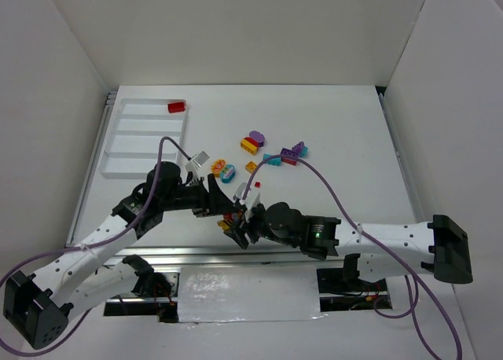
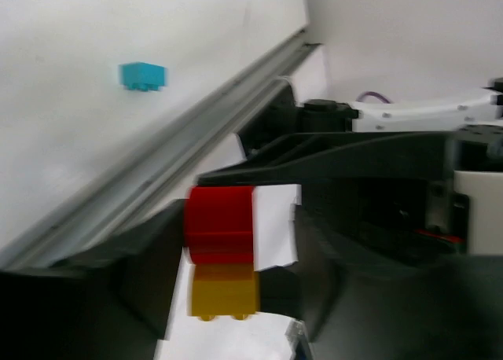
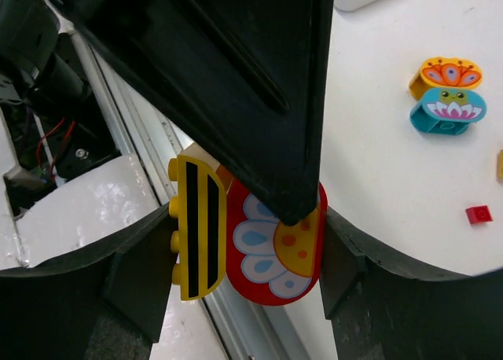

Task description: Sort the legos into containers by color

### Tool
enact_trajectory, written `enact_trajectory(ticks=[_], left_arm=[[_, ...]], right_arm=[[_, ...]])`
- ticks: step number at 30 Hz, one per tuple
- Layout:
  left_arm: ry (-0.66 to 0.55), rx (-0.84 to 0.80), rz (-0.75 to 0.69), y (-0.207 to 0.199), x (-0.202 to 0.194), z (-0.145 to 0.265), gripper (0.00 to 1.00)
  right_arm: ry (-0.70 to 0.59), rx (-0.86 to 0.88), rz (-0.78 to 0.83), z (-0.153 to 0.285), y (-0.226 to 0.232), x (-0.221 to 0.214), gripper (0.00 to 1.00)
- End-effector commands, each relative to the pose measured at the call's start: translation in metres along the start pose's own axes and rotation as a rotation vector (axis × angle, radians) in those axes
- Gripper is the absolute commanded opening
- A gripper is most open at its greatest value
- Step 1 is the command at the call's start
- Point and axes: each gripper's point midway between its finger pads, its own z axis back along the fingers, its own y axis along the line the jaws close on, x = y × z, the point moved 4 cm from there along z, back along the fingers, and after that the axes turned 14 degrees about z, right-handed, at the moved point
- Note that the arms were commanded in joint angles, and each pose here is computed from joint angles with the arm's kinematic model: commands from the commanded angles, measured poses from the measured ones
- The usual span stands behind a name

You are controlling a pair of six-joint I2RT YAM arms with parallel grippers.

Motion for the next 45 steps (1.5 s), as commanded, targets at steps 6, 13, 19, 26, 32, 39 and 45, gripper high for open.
enact_trajectory(ticks=[6,13,19,26,32,39,45], left_arm=[[0.038,-0.059,-0.070,-0.021,-0.009,-0.016,0.23],[0.058,-0.134,-0.113,-0.032,-0.013,-0.014,0.00],[-0.038,-0.117,-0.157,-0.037,-0.003,-0.006,0.00],[-0.273,-0.034,-0.193,-0.049,0.027,0.010,0.00],[-0.409,-0.041,-0.212,-0.062,0.046,0.019,0.00],[-0.503,-0.314,-0.225,-0.098,0.044,0.041,0.00],[-0.455,-0.536,-0.267,-0.111,0.025,0.051,0.00]], right_arm=[[-0.084,-0.141,0.000,0.001,-0.022,0.031,0.01],[-0.095,-0.117,-0.015,-0.002,-0.017,0.031,0.32],[-0.107,-0.131,-0.099,0.000,-0.023,0.023,1.00],[-0.196,0.015,-0.205,0.026,-0.028,0.027,1.00],[-0.274,0.106,-0.250,0.056,-0.034,0.034,1.00],[-0.406,0.180,-0.454,0.068,-0.034,0.039,1.00],[-0.634,0.287,-0.558,0.084,-0.031,0.077,0.98]])
